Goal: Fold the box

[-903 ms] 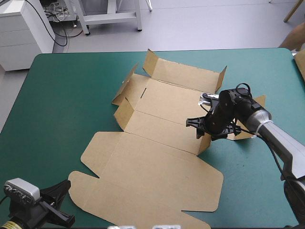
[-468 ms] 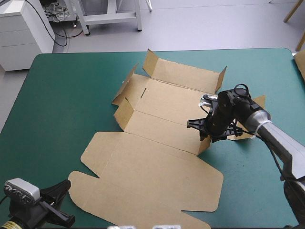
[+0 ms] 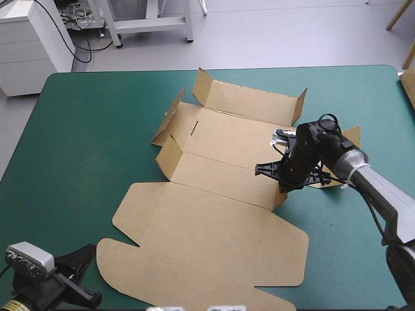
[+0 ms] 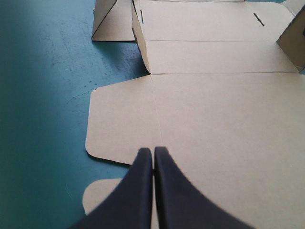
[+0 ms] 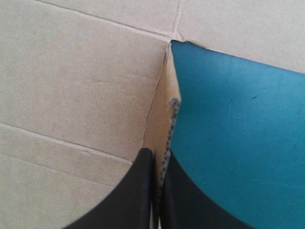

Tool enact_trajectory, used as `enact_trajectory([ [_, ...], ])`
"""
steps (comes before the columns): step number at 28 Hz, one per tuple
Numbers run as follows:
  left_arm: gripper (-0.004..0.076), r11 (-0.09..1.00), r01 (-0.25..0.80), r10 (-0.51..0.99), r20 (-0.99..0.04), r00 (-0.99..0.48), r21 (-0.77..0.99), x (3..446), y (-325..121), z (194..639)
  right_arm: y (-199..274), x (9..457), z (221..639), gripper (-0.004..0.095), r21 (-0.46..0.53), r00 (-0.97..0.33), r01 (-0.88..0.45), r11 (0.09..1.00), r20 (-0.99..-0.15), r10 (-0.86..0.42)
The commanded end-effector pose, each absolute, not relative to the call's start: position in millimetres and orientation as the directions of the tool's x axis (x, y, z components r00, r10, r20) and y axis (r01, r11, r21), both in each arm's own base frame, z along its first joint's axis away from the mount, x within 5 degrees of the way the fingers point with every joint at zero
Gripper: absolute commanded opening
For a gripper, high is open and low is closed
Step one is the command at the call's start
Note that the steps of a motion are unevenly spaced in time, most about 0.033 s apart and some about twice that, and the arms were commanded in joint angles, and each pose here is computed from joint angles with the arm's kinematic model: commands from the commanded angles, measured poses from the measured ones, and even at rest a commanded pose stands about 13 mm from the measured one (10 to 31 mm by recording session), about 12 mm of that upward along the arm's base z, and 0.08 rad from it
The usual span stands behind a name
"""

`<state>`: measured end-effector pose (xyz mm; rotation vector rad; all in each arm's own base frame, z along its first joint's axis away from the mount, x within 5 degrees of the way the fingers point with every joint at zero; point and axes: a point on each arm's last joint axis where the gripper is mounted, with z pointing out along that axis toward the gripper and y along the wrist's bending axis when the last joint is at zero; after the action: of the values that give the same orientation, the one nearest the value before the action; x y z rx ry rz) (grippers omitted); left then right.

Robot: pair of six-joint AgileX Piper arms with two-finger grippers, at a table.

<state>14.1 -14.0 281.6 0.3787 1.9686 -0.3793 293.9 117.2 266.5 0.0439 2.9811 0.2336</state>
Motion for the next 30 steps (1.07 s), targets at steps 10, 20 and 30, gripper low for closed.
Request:
enact_trajectory([
  [10,-0.0008,0.893,0.438,0.052,-0.942,-0.332,-0.105,15.2,-15.0,297.3,85.0,321.2,299.8,-0.0020,-0.133,-0.918,-0.222,0.966,-0.306,-0.253],
  [20,-0.0008,0.893,0.438,0.052,-0.942,-0.332,-0.105,15.2,-15.0,297.3,105.1,378.7,320.4,-0.0020,-0.180,-0.751,-0.543,0.821,-0.334,-0.570],
  [30,-0.0008,0.893,0.438,0.050,-0.943,-0.329,-0.105,15.6,-15.1,297.2,212.2,378.9,317.4,-0.0021,-0.348,-0.357,-0.829,0.438,-0.274,-0.893],
])
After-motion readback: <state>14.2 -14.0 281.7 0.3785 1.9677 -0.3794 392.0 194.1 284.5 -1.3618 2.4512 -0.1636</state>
